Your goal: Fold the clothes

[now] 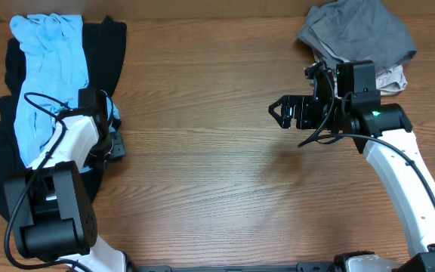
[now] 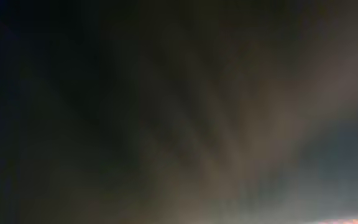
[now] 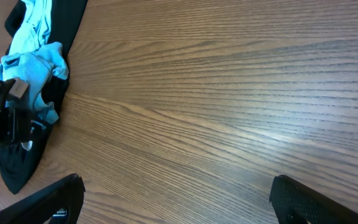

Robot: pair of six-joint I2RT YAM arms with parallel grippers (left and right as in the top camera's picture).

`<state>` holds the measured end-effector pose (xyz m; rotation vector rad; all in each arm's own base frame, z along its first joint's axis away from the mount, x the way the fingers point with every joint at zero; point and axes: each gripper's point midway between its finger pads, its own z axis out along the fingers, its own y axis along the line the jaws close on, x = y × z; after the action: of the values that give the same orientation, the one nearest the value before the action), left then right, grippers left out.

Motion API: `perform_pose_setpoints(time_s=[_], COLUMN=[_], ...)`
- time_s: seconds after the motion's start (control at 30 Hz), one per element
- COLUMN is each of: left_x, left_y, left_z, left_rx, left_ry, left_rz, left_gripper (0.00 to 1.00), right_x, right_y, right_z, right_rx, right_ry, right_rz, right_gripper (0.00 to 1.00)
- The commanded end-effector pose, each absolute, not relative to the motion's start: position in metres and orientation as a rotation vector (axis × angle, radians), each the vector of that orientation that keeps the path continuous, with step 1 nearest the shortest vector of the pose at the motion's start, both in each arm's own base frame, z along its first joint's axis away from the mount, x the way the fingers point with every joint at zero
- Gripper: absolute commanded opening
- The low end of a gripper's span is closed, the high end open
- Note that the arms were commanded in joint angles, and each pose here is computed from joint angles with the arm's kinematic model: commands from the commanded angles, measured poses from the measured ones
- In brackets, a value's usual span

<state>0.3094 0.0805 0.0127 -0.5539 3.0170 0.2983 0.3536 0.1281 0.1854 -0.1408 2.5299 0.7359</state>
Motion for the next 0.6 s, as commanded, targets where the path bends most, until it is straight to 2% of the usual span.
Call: perform_pose_setpoints(time_s=[0.0, 0.37, 0.43, 0.5, 0.53, 0.57], left_x=[0.310, 0.329, 0.330, 0.331, 0.332, 0.333], left_y=[0.085, 0.087, 0.085, 0.083, 0.081, 0.081], left_z=[0.011, 0.013, 0.012, 0.012, 0.012, 0.012], left_rx=[-0.583, -0.576, -0.575, -0.574, -0.573, -0.572], left_ry=[2.980, 2.906, 2.905, 2.903, 2.903, 2.901], left_rz=[0.357, 0.338, 0.320, 0.293, 0.282, 0.275], left_gripper=[0.36, 0.35, 0.27, 0.09, 0.04, 0.04], right_x=[0.359, 0.361, 0.362, 0.362, 0.362, 0.362], right_y=[0.127, 0.124, 0.122, 0.121, 0.122, 0.122], right_z=[0.191, 0.190, 0.190, 0.189, 0.189, 0.189], right_rx=[-0.142, -0.136, -0.133, -0.131, -0.131, -0.131], right_ry=[2.510, 2.513, 2.514, 2.514, 2.514, 2.513], right_rz=[0.723, 0.692, 0.683, 0.675, 0.675, 0.675], right_gripper=[1.00, 1.00, 1.00, 1.00, 1.00, 1.00])
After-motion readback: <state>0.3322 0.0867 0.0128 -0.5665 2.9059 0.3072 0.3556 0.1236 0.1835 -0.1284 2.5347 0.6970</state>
